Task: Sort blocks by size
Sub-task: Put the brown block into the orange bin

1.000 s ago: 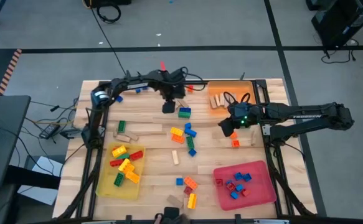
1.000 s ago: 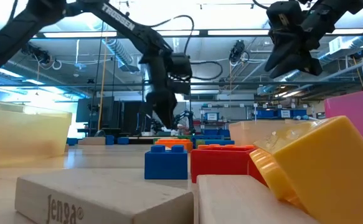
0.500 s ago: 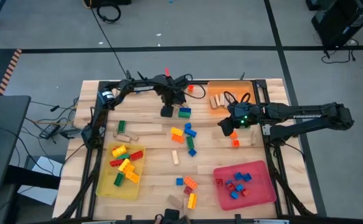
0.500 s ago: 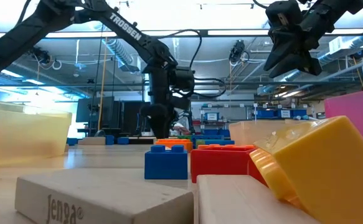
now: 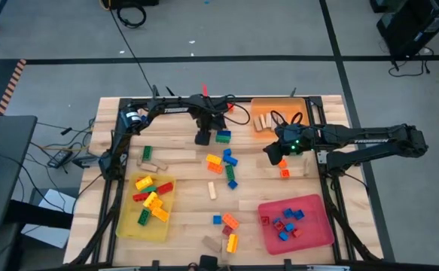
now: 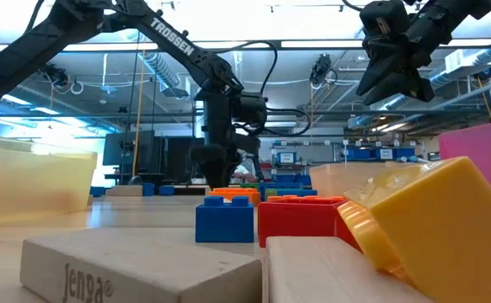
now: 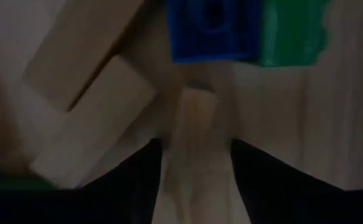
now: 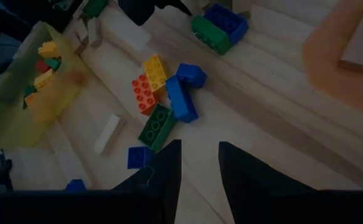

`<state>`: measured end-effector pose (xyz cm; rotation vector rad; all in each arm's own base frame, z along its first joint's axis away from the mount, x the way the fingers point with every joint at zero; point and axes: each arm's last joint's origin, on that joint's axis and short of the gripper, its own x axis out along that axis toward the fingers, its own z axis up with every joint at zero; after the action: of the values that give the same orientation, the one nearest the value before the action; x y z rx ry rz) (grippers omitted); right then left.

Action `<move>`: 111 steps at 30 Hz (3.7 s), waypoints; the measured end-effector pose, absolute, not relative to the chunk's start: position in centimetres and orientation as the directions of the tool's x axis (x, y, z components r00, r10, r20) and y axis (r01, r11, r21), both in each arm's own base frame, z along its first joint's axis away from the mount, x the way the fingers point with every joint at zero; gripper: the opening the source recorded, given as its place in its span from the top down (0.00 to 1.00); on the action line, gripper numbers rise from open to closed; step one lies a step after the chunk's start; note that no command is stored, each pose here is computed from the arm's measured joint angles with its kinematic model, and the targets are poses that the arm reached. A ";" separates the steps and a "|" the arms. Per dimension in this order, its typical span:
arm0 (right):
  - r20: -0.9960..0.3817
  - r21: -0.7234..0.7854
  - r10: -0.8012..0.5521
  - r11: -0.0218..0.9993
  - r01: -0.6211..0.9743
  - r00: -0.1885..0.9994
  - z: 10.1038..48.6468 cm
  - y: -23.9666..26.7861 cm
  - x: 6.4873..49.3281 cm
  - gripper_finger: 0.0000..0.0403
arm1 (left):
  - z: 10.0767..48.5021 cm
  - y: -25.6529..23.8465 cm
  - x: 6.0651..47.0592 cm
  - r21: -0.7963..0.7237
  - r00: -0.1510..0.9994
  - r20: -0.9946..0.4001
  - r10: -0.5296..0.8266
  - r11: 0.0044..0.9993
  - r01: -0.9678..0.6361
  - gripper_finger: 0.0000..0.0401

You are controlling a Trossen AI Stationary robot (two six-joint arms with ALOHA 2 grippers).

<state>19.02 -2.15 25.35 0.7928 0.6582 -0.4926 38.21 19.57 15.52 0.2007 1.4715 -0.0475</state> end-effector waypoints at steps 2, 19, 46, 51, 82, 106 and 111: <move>-0.699 0.486 -0.159 0.610 0.626 0.697 25.4 -2.2 19.0 0.70 | 15.5 19.6 38.2 0.115 0.086 -0.991 0.106 0.987 0.112 0.57; -0.643 0.465 -0.245 0.628 0.624 0.726 25.8 -2.4 19.4 0.70 | 26.1 16.2 36.9 -0.072 0.424 -0.905 0.029 0.973 -0.221 0.86; 0.005 0.493 -0.366 0.810 0.316 0.931 32.1 -5.9 21.4 0.41 | 36.0 13.5 39.8 -0.439 0.950 -0.279 -0.138 0.898 0.002 0.86; 0.003 0.490 -0.360 0.814 0.312 0.933 31.9 -6.2 21.6 0.45 | 36.3 13.2 40.1 -0.438 0.957 -0.247 -0.151 0.899 0.029 0.86; -0.011 0.450 -0.462 0.790 0.417 0.887 32.5 -9.8 20.8 0.83 | 36.4 13.8 40.1 -0.343 0.971 -0.241 -0.001 0.935 -0.084 0.54; -0.880 0.232 -0.345 0.286 0.930 0.326 21.0 -20.2 16.8 0.83 | 32.7 16.5 37.0 -0.105 0.715 -0.648 0.264 0.898 -0.427 0.55; -0.933 0.202 -0.245 0.246 0.948 0.262 18.1 -21.3 16.9 0.83 | 32.6 14.8 37.5 -0.093 0.700 -0.668 0.251 0.906 -0.414 0.58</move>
<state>16.85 -21.34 18.15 0.9552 0.9339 -0.9995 37.46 14.77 32.60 -0.2448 0.7041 0.3744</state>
